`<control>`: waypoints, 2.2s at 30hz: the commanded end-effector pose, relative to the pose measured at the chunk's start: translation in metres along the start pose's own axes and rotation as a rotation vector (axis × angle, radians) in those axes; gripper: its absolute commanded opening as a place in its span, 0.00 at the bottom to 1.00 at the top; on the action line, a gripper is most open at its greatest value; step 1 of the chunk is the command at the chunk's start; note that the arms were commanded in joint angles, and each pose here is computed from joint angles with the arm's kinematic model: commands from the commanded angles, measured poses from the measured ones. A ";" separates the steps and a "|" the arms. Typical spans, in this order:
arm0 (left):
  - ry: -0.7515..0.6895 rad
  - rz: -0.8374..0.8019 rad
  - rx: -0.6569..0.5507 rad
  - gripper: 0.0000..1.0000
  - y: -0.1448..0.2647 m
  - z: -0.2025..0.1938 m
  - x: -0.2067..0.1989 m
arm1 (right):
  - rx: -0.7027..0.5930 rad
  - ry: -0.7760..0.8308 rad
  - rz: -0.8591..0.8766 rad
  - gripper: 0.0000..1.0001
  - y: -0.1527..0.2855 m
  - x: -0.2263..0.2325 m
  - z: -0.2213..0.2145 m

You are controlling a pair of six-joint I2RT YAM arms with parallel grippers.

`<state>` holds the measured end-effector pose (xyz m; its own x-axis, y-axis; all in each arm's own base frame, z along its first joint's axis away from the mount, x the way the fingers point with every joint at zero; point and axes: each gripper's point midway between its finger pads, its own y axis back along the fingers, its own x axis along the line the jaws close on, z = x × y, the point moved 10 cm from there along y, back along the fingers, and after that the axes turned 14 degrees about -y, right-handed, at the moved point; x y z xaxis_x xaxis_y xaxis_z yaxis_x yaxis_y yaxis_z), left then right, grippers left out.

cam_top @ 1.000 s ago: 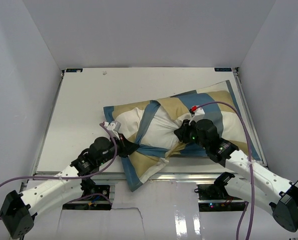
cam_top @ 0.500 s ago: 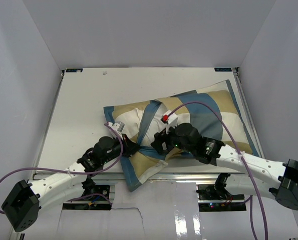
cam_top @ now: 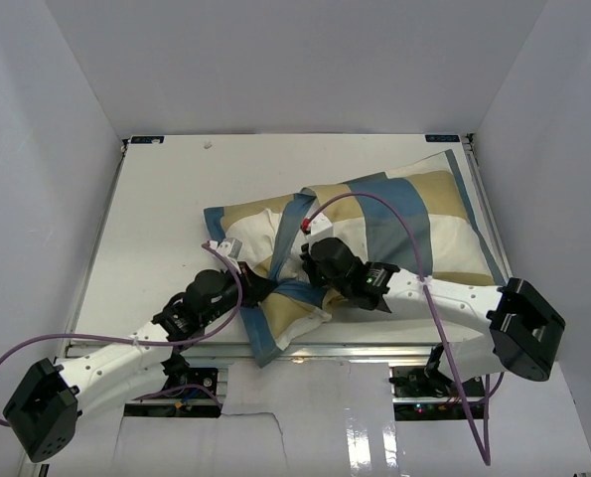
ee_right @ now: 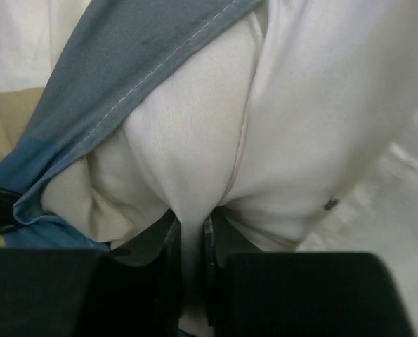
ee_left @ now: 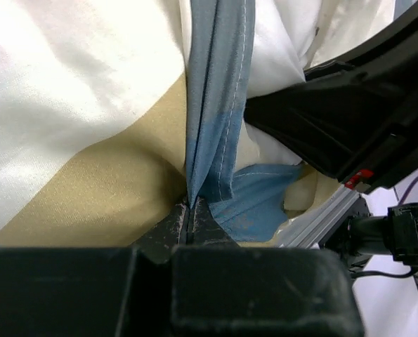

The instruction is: Remove the pillowcase from the pillow

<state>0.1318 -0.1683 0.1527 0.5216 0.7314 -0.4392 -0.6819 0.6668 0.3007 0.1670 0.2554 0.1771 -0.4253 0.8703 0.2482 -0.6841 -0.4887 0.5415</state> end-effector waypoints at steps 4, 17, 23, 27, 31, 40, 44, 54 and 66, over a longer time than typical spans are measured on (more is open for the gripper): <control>-0.024 0.086 0.085 0.00 0.011 0.007 0.000 | -0.073 -0.129 -0.260 0.08 -0.022 -0.056 0.022; 0.044 0.040 0.182 0.00 0.030 -0.005 -0.003 | -0.335 -0.423 -0.358 0.08 0.028 -0.161 0.106; 0.057 0.095 0.215 0.00 0.019 -0.033 0.013 | -0.333 -0.383 -0.280 0.08 0.025 -0.162 0.131; 0.067 0.128 0.230 0.00 0.013 -0.050 0.024 | -0.335 -0.367 -0.291 0.08 0.025 -0.168 0.149; 0.067 0.199 0.251 0.00 0.010 -0.064 0.034 | -0.288 -0.375 -0.247 0.08 0.020 -0.169 0.151; 0.029 0.183 0.221 0.00 -0.014 -0.042 0.025 | -0.136 -0.226 0.061 0.41 0.040 -0.106 0.105; 0.012 0.198 0.270 0.00 -0.027 -0.041 0.024 | -0.164 -0.168 0.063 0.53 0.065 -0.080 0.101; 0.045 0.203 0.269 0.00 -0.033 -0.043 0.024 | -0.079 -0.002 0.414 0.49 0.086 -0.001 0.076; 0.043 0.206 0.251 0.00 -0.027 -0.044 0.026 | 0.046 0.066 -0.036 0.68 -0.011 -0.016 0.028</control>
<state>0.1512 -0.1913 0.1210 0.4135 0.7837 -0.4635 -0.6415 0.6120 0.4624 0.1797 0.2472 0.2004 -0.5276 0.8026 0.2783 -0.5673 -0.5768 0.5878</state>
